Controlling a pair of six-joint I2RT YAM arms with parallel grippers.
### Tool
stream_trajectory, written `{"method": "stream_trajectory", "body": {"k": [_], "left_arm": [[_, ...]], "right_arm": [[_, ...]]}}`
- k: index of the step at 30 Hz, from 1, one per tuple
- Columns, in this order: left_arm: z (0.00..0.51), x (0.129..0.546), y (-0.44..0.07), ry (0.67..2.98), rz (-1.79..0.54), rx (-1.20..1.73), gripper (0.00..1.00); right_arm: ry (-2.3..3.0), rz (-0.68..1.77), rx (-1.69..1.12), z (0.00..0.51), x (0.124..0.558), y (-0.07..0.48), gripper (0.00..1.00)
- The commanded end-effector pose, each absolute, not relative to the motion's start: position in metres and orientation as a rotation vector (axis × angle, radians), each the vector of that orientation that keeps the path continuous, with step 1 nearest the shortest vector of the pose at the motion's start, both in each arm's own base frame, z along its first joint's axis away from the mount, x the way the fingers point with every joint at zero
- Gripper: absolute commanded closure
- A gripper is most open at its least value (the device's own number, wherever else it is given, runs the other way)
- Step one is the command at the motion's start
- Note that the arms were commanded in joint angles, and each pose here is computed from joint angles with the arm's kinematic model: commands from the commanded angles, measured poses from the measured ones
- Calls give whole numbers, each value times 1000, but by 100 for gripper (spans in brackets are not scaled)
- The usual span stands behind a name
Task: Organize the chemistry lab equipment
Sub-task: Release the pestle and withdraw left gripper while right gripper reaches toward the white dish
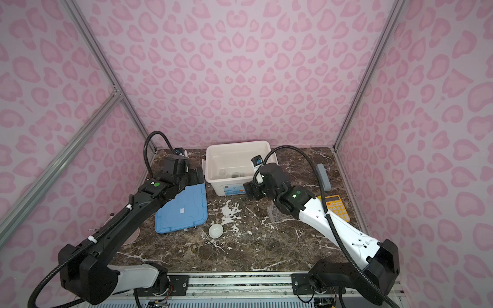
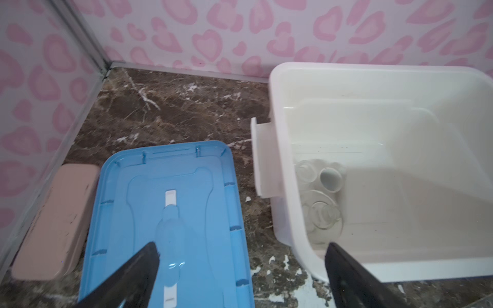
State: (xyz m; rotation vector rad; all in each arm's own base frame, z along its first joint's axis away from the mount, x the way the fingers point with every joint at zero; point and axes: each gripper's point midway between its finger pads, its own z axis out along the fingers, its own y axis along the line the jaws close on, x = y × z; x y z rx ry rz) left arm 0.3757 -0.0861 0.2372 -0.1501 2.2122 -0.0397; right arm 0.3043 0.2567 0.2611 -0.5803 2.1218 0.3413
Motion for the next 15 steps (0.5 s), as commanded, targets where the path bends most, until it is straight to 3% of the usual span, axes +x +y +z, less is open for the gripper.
{"method": "stream_trajectory", "body": {"k": [1,9,15], "left_arm": [[233,367,-54,2177,-2,-287,2],[203,327,17,2204,57,-500,2],[184,307,40,2227,80,-574,2]], "right_arm": [[2151,202,-670,245,290,271,5],[2193,195,-1040,185,224,365,4],[2296,217,-1185,137,194,403,3]]}}
